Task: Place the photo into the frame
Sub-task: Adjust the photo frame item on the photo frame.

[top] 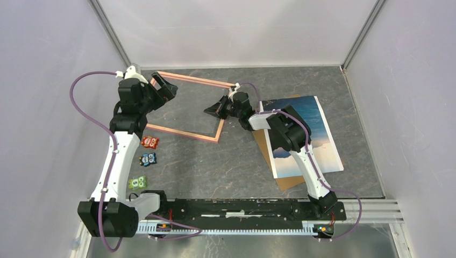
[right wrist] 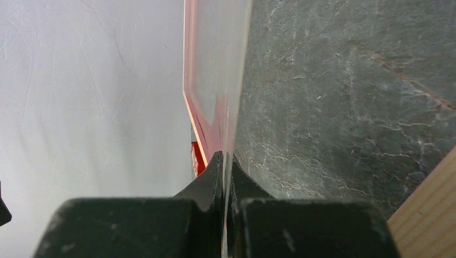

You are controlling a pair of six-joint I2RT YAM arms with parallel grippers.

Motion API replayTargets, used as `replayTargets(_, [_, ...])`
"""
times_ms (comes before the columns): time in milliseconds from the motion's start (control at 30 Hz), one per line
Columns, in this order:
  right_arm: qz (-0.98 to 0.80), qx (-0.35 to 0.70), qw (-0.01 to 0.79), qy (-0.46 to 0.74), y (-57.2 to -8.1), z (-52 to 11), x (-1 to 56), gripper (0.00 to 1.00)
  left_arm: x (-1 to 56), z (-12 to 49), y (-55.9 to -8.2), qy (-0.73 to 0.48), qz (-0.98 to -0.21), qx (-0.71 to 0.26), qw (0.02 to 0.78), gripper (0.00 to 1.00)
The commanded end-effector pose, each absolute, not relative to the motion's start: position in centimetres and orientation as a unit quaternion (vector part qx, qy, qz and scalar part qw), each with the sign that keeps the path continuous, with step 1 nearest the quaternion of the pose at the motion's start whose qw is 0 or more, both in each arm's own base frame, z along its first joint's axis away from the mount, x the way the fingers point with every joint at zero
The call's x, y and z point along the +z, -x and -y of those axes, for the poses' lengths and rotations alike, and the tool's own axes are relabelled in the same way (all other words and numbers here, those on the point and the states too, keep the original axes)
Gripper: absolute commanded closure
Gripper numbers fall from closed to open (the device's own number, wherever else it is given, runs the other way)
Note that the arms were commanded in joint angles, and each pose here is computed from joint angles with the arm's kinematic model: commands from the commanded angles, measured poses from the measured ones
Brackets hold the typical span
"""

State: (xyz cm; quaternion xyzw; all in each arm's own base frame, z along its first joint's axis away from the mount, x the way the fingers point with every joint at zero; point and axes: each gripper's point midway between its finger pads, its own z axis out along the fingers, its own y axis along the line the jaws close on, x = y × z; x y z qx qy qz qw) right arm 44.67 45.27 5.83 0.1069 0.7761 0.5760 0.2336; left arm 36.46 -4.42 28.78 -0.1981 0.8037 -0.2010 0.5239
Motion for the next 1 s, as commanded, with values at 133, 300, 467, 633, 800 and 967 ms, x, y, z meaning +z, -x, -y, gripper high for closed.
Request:
replayTargets(133, [-0.763,0.592,0.243,-0.087,-44.71,-45.13,7.21,1.0,29.82,4.79,-37.11,0.204,-0.789,-0.22,0.537,0.0])
replayTargets(300, [-0.763,0.593,0.242,-0.087,-44.72,-45.18,7.07,1.0,29.89,4.79,-37.08,0.204,-0.788,-0.219,0.538,0.0])
replayTargets(467, [-0.764,0.591,0.242,-0.087,-44.77,-45.02,6.93,1.0,29.84,4.82,-37.06,0.203,-0.789,-0.22,0.537,0.0])
replayTargets(633, [-0.765,0.59,0.244,-0.088,-44.73,-44.85,6.93,1.0,29.88,4.83,-37.07,0.203,-0.789,-0.22,0.537,0.0])
replayTargets(800, [-0.766,0.588,0.244,-0.09,-44.56,-44.68,6.69,1.0,29.85,4.85,-37.09,0.203,-0.789,-0.221,0.537,0.0])
replayTargets(967, [-0.766,0.588,0.244,-0.091,-44.64,-44.7,6.59,1.0,29.91,4.87,-37.05,0.203,-0.788,-0.222,0.537,0.0])
